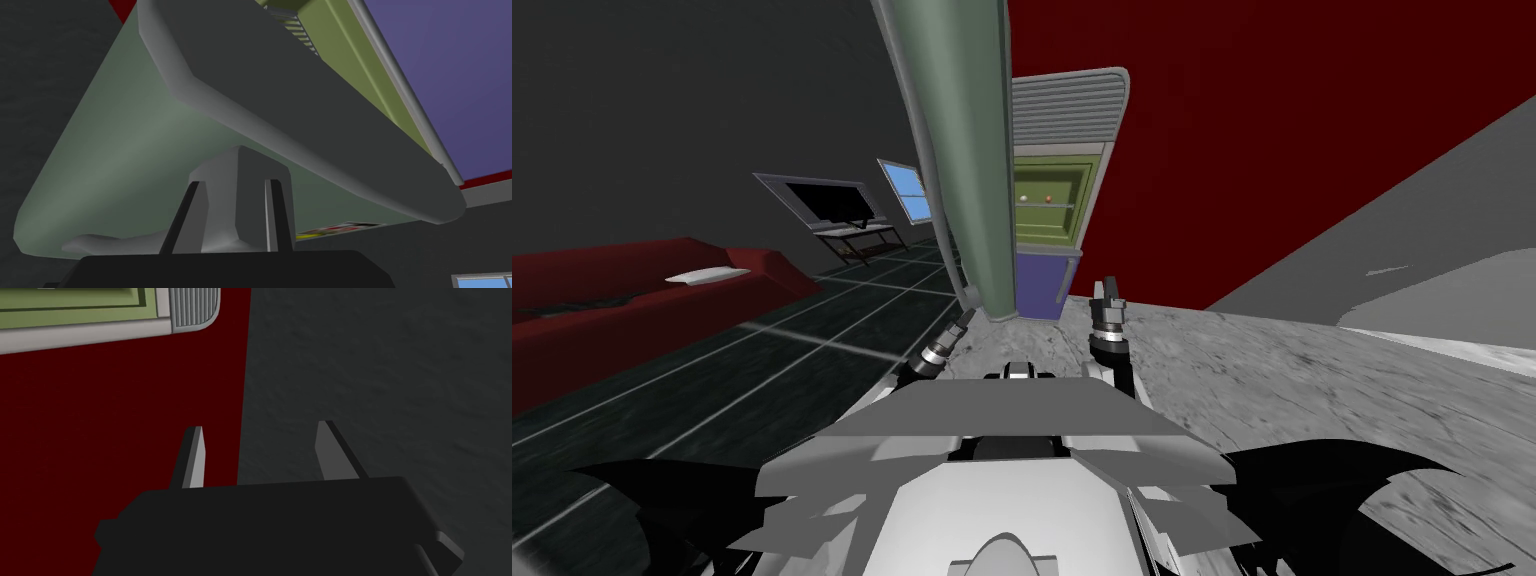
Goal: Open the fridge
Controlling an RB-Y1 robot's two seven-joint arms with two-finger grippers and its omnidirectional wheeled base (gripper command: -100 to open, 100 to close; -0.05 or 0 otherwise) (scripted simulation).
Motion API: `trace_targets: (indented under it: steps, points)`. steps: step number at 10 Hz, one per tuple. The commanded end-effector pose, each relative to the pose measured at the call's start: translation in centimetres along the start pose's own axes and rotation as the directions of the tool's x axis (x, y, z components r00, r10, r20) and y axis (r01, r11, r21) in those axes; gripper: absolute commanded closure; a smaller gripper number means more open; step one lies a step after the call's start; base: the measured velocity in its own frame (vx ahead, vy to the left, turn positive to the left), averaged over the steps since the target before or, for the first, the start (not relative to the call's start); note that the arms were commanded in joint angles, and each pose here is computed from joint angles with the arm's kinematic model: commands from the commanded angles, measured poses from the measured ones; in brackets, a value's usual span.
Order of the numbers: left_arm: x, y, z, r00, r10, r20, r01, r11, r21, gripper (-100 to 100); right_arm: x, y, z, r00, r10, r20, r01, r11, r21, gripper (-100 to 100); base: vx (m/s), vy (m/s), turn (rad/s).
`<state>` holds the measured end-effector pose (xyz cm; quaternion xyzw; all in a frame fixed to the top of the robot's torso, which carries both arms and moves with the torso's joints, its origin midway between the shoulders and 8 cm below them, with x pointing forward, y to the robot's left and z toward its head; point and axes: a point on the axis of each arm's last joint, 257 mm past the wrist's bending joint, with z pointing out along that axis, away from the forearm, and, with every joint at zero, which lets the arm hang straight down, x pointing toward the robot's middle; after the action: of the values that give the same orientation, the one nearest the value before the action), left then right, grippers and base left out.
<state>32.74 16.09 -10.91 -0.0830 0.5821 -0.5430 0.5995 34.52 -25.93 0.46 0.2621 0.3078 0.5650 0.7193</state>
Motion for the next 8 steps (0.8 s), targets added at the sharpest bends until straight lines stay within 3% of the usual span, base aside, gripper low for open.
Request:
trace_targets:
  steps: [1,6,7,8]
  points:
    - [-0.2,-1.4,0.3,0.9999,0.001,-0.011,0.000,0.9990,0.044,100,0.0,0.0,0.0,1.000,0.000,0.000,0.000,1.000,0.000,0,-0.041,0.247,-0.102]
    - [1.1,-3.1,-0.3,0.9976,-0.022,-0.065,0.028,0.9951,0.094,100,0.0,0.0,0.0,1.000,0.000,0.000,0.000,1.000,0.000,0,-0.022,0.258,-0.078]
    - [1.6,-3.3,-1.0,0.9959,-0.035,-0.084,0.040,0.9971,0.065,-100,0.0,0.0,0.0,1.000,0.000,0.000,0.000,1.000,0.000,0,0.002,0.141,0.048]
    - [1.6,-3.3,-1.0,0.9959,-0.035,-0.084,0.040,0.9970,0.066,-100,0.0,0.0,0.0,1.000,0.000,0.000,0.000,1.000,0.000,0,0.046,-0.019,0.090]
